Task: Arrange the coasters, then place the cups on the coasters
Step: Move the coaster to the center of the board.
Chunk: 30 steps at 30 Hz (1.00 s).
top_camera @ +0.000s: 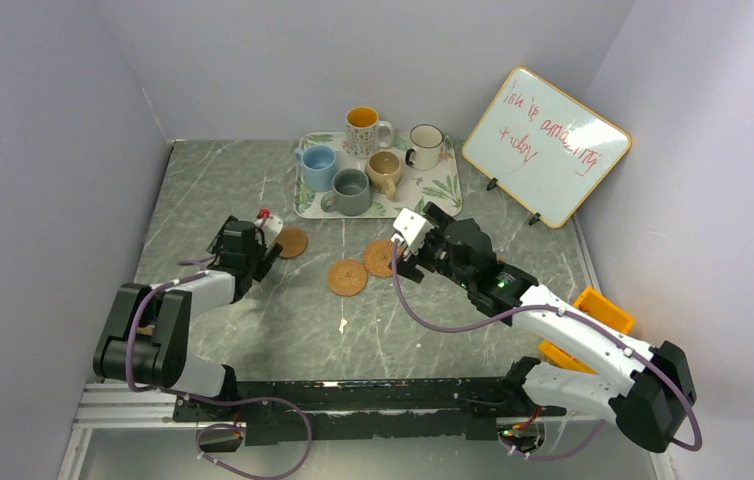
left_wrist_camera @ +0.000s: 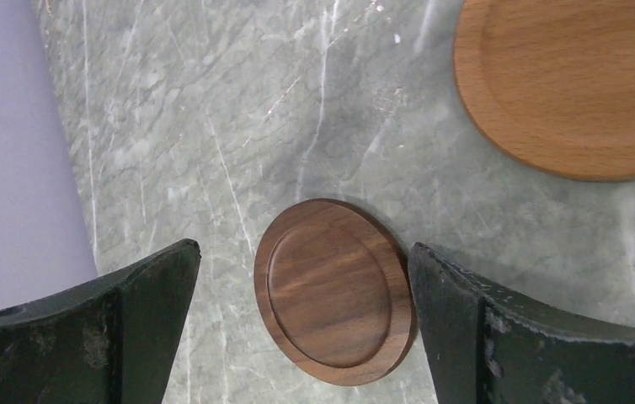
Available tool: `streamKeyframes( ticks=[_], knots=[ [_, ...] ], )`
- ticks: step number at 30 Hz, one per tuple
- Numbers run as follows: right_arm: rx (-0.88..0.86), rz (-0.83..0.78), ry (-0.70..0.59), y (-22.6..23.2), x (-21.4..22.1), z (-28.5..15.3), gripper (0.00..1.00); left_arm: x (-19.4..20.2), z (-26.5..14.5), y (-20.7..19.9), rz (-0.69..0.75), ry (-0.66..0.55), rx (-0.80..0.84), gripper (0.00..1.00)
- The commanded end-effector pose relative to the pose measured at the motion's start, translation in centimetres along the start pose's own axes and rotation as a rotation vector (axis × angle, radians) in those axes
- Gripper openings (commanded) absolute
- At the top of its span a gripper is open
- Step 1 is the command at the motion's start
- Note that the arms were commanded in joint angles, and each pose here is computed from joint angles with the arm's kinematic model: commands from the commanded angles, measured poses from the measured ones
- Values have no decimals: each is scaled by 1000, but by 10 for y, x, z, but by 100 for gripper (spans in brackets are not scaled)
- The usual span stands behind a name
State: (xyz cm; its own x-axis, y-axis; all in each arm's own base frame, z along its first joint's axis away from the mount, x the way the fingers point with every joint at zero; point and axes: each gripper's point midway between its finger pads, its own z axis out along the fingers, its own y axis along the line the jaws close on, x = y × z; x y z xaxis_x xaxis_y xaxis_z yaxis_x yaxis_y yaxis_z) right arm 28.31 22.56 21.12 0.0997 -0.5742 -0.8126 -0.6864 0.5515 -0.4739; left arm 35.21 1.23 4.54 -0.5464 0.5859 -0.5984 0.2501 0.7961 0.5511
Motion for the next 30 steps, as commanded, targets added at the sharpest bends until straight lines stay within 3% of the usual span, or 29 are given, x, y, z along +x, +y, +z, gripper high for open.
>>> streamKeyframes(
  ticks=[1, 23, 30],
  knots=[
    [35, -9, -46, -7, -12, 0, 99, -4, 4, 13, -27, 5, -71, 100],
    [34, -25, -29, -4, -7, 2, 99, 9, 6, 50, -121, 56, -220, 100],
    [32, -26, -23, -2, -5, 3, 99, -31, -17, 55, -153, -126, -161, 100]
  ],
)
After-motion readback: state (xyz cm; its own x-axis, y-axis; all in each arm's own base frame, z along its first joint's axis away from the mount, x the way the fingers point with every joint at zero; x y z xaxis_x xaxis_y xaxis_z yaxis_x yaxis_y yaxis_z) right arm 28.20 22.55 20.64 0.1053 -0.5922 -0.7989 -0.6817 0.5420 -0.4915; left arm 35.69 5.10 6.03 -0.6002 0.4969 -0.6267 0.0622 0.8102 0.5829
